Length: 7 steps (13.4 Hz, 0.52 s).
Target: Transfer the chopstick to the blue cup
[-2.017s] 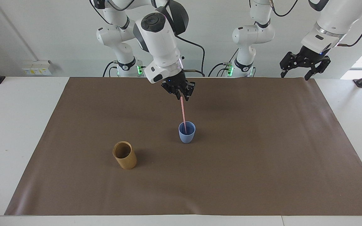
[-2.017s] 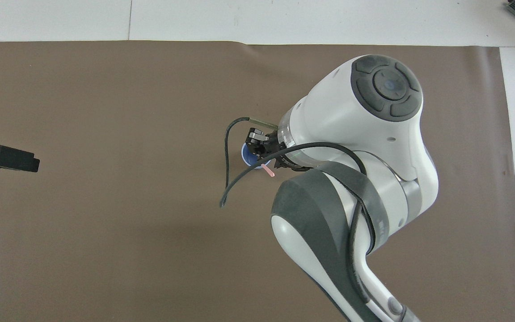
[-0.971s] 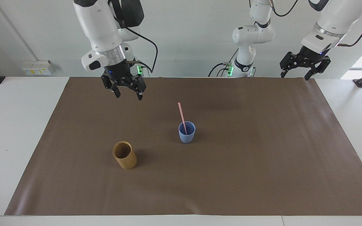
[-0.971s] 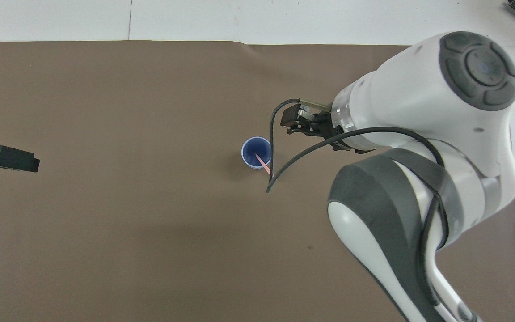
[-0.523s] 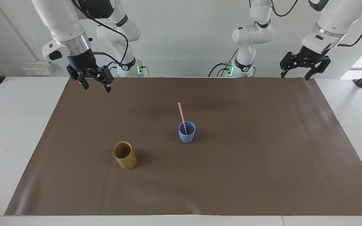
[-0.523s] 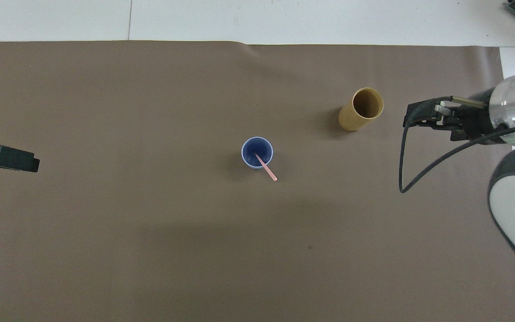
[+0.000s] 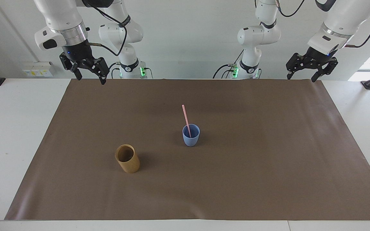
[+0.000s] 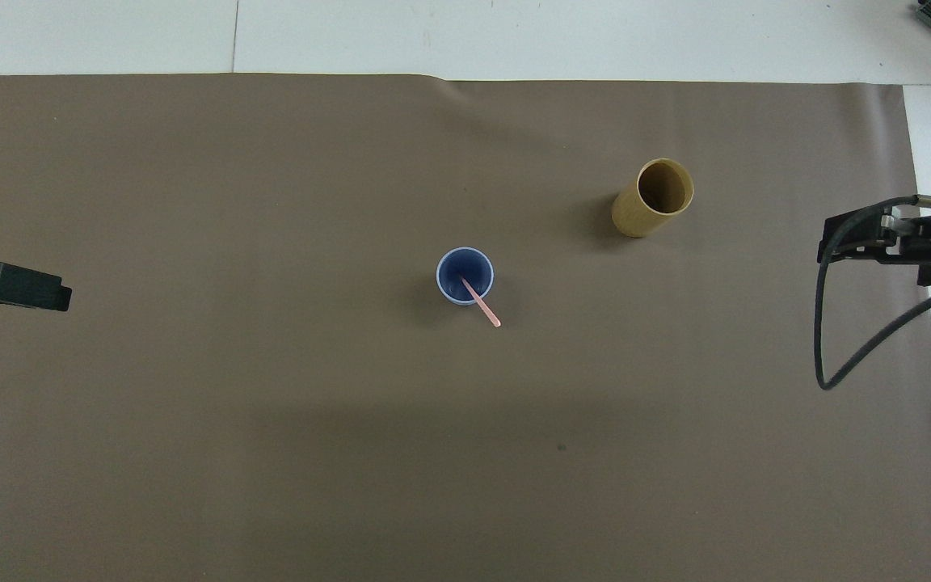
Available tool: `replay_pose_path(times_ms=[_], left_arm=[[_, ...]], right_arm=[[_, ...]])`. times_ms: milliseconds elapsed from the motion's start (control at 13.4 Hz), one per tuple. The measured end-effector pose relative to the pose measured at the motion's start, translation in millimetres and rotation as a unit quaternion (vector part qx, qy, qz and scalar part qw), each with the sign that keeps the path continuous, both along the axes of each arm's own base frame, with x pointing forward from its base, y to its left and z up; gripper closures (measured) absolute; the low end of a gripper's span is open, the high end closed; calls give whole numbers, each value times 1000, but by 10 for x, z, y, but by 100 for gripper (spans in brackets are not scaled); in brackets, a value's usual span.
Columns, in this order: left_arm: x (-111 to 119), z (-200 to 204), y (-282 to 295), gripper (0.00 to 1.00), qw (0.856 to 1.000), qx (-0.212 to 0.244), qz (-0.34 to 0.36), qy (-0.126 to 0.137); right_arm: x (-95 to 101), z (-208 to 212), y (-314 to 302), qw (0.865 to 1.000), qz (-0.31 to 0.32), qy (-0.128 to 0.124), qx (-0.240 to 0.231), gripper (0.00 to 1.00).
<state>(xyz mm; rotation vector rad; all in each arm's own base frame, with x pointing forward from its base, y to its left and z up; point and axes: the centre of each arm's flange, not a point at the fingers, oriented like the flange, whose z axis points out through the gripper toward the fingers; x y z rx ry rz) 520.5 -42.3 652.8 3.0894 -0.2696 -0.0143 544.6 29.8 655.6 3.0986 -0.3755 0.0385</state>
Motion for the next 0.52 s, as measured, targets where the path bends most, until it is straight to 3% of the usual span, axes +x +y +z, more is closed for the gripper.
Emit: replay_pose_path(times_ms=[523], left_arm=[[0,0,0,0,1000,0,0,0]], right_arm=[[-2,-31,-5,1000,0,4,0,0]])
